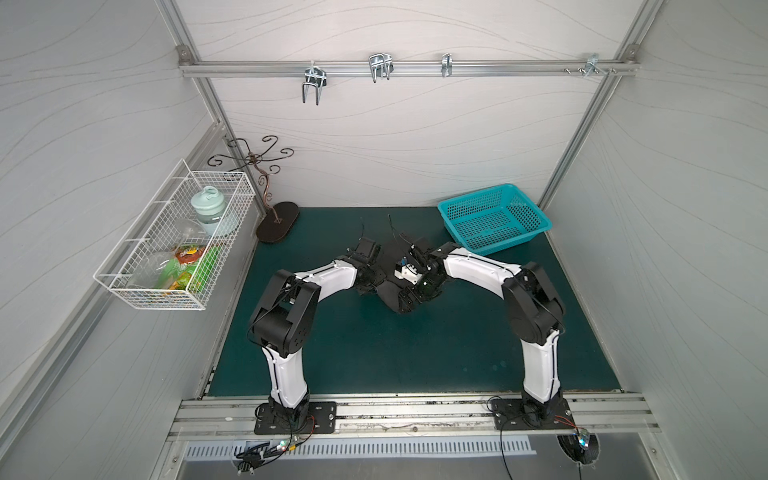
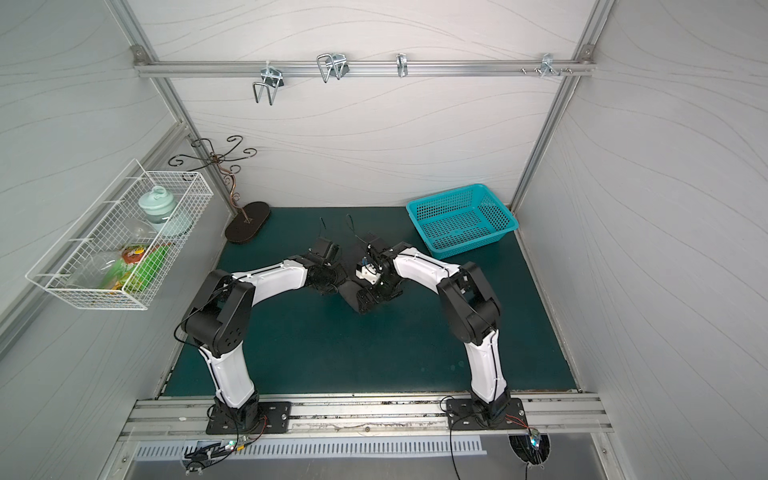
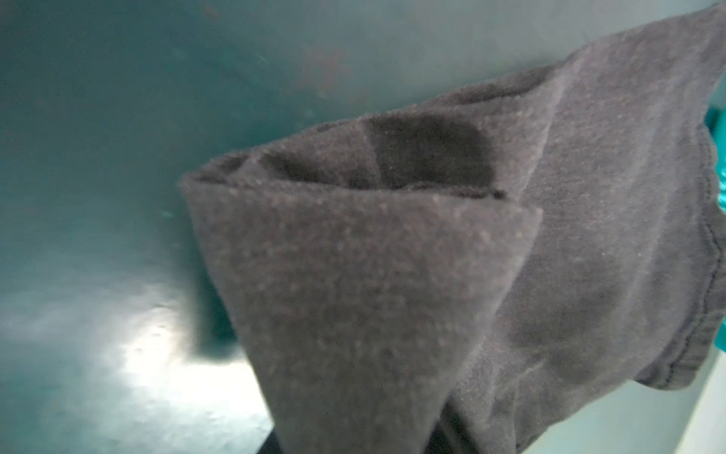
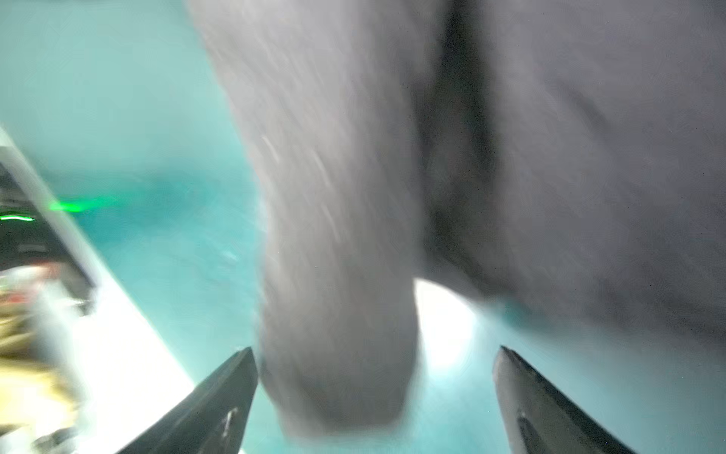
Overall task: Roll up the long pants
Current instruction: Roll the long pant at the center of the board.
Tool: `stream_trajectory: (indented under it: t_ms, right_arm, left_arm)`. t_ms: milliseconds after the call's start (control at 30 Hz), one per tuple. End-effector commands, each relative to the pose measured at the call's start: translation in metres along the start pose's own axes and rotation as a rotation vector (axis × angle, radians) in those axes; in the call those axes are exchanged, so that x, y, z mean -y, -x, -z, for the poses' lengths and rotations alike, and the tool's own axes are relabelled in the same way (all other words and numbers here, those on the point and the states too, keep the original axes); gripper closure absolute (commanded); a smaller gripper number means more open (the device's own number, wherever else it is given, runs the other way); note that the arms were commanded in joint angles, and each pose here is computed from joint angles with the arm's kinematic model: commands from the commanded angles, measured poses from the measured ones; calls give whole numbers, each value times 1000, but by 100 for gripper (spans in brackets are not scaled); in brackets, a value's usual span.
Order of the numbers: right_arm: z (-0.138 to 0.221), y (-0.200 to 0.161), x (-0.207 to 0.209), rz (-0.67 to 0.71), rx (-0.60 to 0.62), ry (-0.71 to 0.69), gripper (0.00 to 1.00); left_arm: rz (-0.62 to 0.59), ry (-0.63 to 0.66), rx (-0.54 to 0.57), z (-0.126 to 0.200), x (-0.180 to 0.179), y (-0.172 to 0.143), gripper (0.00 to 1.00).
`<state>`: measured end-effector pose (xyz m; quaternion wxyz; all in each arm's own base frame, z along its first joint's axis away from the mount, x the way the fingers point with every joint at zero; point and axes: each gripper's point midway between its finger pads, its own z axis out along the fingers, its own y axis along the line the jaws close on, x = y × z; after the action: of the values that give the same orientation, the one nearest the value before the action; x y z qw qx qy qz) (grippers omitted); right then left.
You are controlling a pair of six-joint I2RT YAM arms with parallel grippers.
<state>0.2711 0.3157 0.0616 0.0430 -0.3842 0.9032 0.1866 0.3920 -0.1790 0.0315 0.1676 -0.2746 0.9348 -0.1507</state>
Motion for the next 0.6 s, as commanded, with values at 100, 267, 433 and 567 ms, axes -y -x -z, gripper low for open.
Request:
stream_trajectory:
  t_ms: [100, 267, 433, 567]
  right_arm:
    - [80, 2, 22, 1, 211, -417, 1]
    - [50, -22, 19, -68, 38, -290, 1]
    - [51, -8, -10, 322, 160, -668, 1]
    - [51, -4, -22, 326, 211, -684, 1]
  left_arm:
    - [-5, 289, -48, -11, -69, -14, 100]
    - [0, 282, -63, -16, -62, -15, 100]
    - [22, 265, -96, -24, -54, -18, 100]
    - [28, 258, -108, -25, -45, -17, 100]
